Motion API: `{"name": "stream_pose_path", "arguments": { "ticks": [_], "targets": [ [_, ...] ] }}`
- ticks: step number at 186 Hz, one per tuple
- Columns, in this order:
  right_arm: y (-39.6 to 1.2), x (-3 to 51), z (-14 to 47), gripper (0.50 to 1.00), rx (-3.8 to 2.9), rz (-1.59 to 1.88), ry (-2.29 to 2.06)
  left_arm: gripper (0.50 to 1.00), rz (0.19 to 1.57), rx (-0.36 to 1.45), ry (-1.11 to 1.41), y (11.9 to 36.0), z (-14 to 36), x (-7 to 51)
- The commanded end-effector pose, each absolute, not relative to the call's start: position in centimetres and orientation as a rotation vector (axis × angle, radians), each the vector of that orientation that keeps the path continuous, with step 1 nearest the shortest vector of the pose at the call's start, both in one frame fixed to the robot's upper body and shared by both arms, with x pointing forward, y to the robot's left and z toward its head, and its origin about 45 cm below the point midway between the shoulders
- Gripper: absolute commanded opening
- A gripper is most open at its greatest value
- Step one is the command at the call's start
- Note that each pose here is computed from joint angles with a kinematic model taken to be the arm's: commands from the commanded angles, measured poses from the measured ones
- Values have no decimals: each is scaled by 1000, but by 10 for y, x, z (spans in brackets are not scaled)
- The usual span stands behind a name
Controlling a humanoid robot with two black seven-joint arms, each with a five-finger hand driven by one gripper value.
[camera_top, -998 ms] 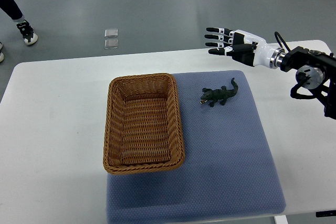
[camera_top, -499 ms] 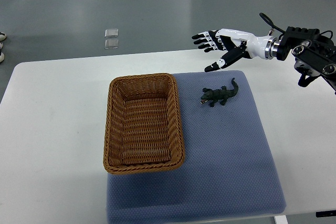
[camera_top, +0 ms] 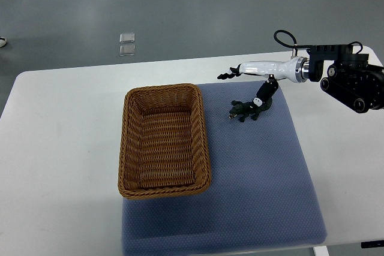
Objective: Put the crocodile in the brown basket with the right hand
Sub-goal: 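Lower the right hand over the crocodile and close fingers around it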
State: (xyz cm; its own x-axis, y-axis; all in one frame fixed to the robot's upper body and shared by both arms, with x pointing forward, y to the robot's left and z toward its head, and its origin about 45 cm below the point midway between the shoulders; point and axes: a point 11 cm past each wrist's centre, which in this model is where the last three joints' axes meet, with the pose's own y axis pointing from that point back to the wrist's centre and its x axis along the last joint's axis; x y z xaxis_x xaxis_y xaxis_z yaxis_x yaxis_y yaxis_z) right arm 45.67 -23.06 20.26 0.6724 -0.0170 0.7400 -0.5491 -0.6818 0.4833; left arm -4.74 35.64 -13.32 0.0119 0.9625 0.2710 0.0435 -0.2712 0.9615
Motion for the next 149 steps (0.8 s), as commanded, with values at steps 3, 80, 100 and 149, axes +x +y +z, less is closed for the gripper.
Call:
{"name": "stream_pose_path", "arguments": {
  "ticks": [3,80,100,149],
  "targets": [
    [-234,454,194,928,2092,1028,-385,1000,1383,1447,1095,356,-133,-47],
    [-215,449,179,928,2104,1031,-349,1000,1383,1447,1095,356,-133,-47],
    [-214,453,177,928,2087,1027,-364,1000,1383,1447,1095,356,-133,-47],
    [-217,456,169,928,2060,1010,-384,1000,1383,1447,1095,356,-133,-47]
  ]
}}
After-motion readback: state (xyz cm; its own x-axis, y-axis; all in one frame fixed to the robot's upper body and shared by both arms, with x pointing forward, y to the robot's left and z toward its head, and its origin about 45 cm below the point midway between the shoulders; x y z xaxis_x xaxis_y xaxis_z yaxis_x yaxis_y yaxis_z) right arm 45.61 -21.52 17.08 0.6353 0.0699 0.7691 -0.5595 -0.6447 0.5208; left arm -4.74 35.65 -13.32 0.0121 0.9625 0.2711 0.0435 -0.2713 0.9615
